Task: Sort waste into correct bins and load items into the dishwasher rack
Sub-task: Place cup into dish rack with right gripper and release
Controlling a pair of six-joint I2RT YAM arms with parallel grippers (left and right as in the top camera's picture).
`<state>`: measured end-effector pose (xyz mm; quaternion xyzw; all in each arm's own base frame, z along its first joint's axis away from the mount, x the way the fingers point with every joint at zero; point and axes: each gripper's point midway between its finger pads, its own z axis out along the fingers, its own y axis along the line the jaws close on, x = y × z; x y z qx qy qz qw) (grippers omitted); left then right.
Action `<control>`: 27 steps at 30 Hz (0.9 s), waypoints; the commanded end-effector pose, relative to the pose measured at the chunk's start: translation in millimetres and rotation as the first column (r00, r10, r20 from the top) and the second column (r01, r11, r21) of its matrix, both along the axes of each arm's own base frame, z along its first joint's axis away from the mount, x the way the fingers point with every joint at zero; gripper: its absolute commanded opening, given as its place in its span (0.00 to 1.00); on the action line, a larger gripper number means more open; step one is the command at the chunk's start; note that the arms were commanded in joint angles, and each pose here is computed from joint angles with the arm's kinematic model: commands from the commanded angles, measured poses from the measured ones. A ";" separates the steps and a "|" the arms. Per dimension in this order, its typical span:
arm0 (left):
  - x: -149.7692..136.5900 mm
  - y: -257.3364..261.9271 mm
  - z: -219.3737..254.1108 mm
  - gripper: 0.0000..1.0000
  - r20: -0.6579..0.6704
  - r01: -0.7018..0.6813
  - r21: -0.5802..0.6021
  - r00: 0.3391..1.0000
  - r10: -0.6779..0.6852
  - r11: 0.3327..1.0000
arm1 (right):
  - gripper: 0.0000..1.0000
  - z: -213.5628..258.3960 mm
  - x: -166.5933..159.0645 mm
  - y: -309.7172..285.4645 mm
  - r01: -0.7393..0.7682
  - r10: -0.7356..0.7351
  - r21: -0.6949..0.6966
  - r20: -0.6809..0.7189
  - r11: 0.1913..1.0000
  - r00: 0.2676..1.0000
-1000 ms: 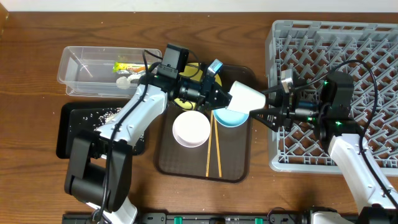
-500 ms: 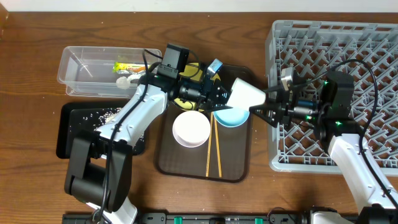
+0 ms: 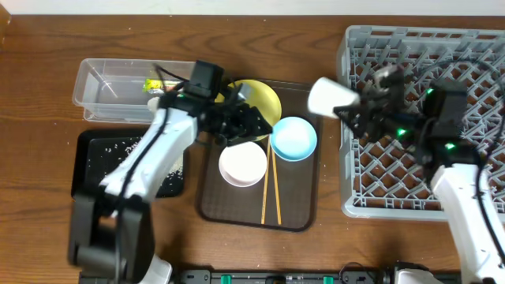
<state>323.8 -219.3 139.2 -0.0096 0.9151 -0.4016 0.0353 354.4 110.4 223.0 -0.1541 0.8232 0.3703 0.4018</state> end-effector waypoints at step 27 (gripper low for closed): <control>10.1 50.0 40.0 0.56 0.262 -0.147 0.230 0.961 0.085 0.962 | 0.01 -40.5 -80.5 -241.2 0.509 -0.892 -0.742 -0.285 0.436 0.350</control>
